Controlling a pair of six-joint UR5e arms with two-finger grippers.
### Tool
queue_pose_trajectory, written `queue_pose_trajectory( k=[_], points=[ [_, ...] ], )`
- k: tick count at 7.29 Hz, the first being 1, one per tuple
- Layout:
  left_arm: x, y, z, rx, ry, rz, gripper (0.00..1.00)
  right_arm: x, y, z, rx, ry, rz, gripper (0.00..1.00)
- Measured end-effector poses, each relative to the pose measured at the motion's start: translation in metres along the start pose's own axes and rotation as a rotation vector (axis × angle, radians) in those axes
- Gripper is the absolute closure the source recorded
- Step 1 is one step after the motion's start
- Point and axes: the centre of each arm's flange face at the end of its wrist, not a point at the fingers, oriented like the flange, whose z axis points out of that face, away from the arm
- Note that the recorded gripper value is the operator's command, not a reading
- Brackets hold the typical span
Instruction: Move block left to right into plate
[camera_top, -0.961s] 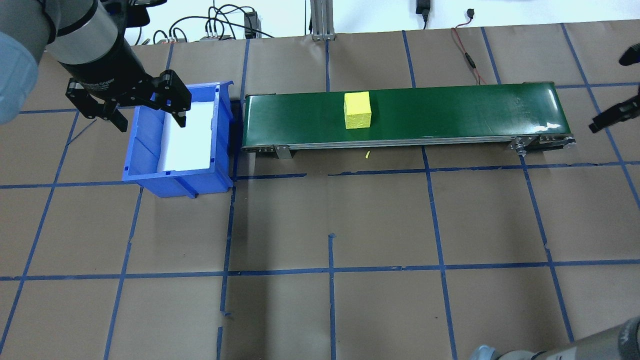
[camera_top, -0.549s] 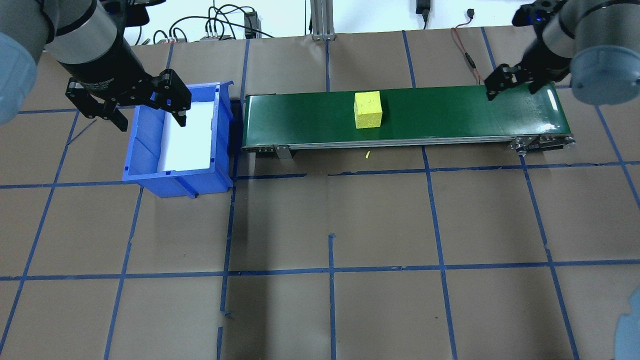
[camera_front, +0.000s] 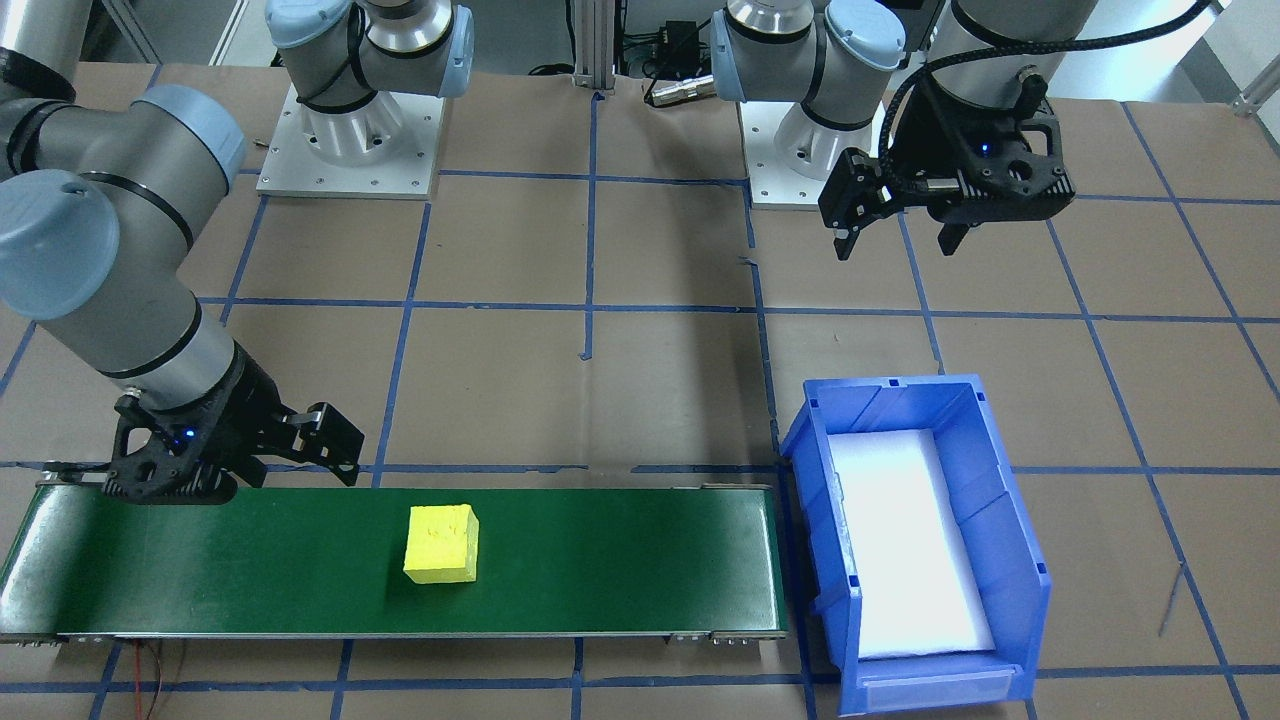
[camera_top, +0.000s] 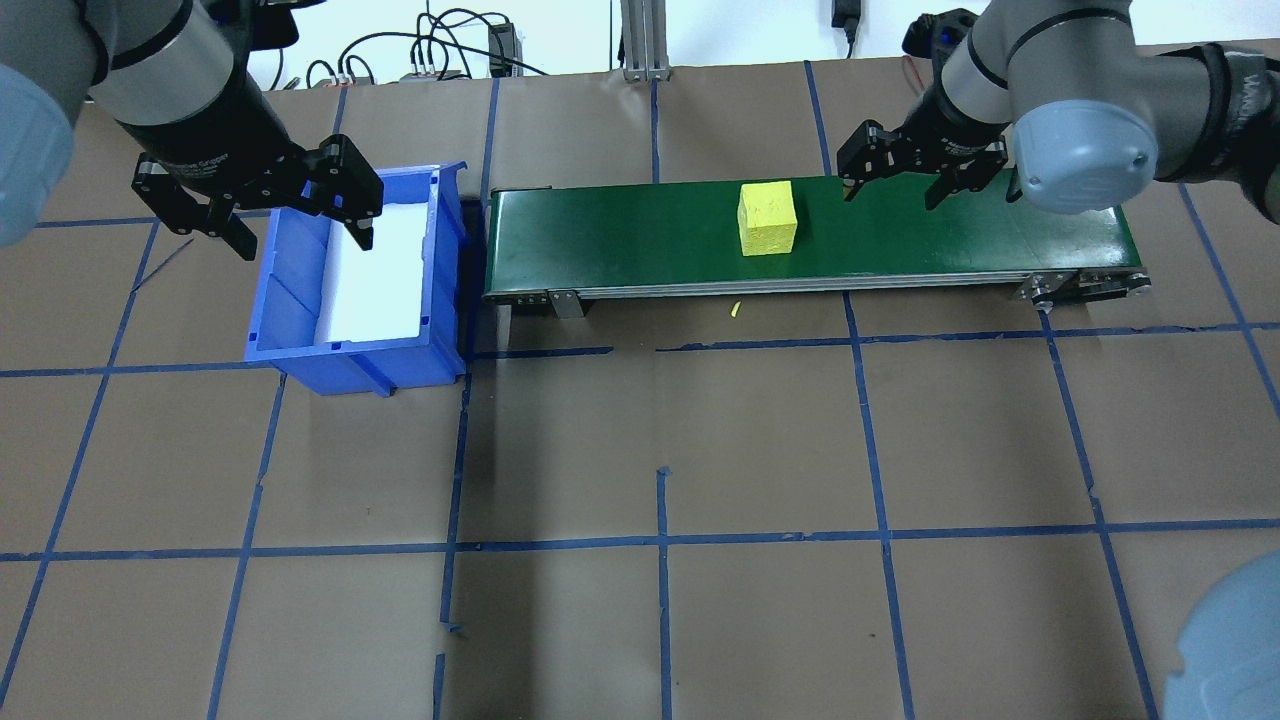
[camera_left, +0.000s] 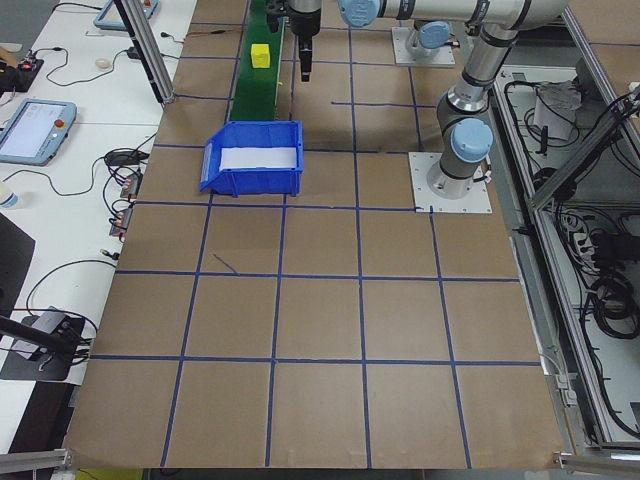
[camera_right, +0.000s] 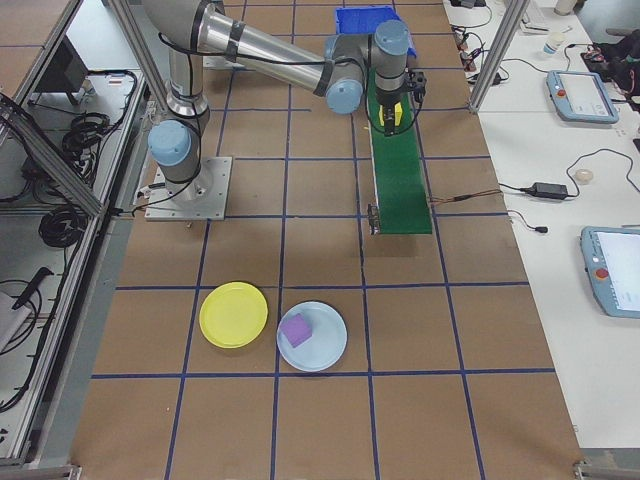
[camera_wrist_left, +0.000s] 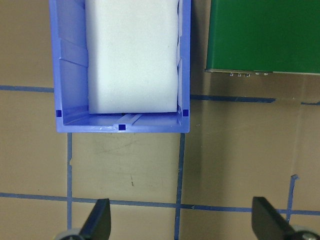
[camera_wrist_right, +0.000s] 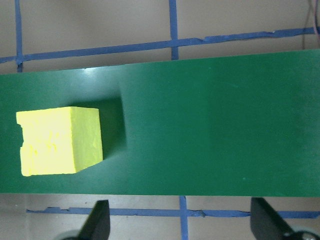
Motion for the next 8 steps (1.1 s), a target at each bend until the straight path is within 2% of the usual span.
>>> queue_pose_trajectory(
  k=[1, 3, 8],
  points=[
    [0.000, 0.000, 0.000, -0.001, 0.000, 0.000, 0.00, -0.002, -0.005, 0.015, -0.015, -0.029, 0.008, 0.01],
    [0.000, 0.000, 0.000, -0.001, 0.000, -0.001, 0.00, -0.001, -0.022, 0.035, -0.018, -0.055, 0.021, 0.01],
    [0.000, 0.001, -0.001, -0.004, -0.004, -0.002, 0.00, 0.002, -0.032, 0.049, -0.029, -0.058, 0.026, 0.01]
  ],
)
